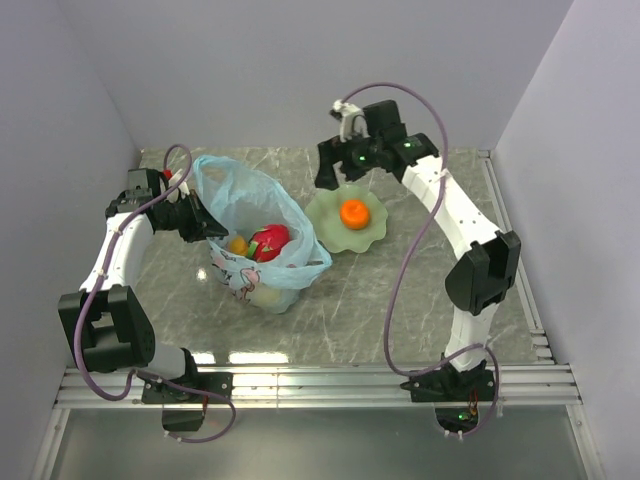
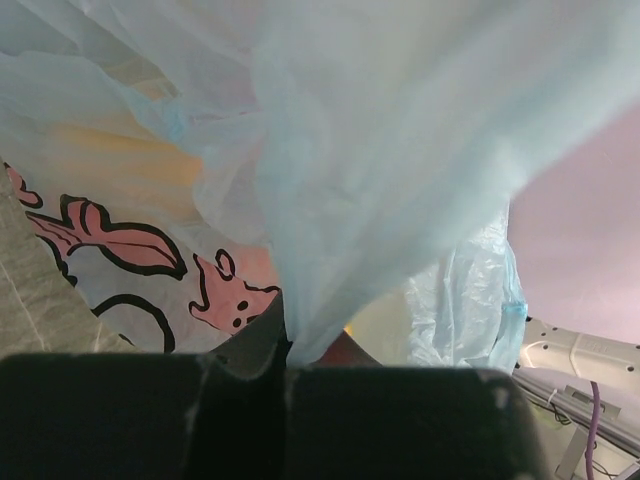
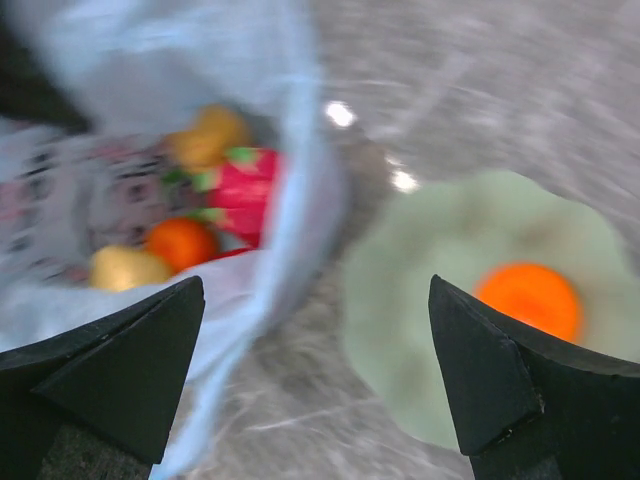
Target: Place the fake fruits into the plastic bag and tie a complex knot
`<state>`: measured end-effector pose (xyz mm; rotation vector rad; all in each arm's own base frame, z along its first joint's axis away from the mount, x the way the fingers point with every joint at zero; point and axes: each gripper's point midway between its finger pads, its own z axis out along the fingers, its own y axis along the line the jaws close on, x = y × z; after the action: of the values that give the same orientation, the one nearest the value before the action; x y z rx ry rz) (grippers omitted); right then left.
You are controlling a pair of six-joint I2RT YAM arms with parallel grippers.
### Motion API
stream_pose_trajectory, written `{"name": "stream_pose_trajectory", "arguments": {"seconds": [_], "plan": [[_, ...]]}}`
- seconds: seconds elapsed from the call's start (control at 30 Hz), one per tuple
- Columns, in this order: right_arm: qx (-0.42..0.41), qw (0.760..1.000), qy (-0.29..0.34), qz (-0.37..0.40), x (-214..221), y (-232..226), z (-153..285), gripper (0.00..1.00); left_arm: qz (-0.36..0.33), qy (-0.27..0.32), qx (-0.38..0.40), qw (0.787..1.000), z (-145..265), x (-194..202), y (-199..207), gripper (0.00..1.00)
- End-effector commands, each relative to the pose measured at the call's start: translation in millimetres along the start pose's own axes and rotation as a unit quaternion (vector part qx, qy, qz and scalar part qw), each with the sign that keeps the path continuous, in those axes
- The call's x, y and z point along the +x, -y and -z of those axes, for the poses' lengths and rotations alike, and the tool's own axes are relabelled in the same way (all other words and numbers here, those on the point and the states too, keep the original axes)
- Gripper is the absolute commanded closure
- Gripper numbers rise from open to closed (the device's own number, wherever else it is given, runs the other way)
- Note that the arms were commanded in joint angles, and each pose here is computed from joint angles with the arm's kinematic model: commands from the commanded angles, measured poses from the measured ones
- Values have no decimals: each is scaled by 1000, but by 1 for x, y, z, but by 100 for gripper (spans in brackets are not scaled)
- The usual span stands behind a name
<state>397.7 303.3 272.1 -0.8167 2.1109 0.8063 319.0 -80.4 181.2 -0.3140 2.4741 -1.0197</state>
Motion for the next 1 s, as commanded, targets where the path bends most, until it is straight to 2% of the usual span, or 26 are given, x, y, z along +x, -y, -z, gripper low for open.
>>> {"name": "stream_pose_trajectory", "arguments": {"seconds": [0.0, 0.2, 0.4, 0.7, 0.97], "plan": [[99, 995, 2, -11, 6, 53, 11, 0, -15, 23, 10, 1000, 7, -7, 8, 100], [206, 975, -82, 5, 56, 120, -14, 0, -19, 22, 5, 1000, 5, -8, 5, 100], [249, 958, -139, 11, 93, 157, -38, 0, -19, 21, 3, 1000, 4, -8, 3, 100], [239, 951, -196, 1, 140, 170, -69, 0, -19, 17, -2, 1000, 2, -7, 0, 100], [218, 948, -231, -15, 169, 164, -77, 0, -23, 16, -4, 1000, 2, -9, -1, 100]]}}
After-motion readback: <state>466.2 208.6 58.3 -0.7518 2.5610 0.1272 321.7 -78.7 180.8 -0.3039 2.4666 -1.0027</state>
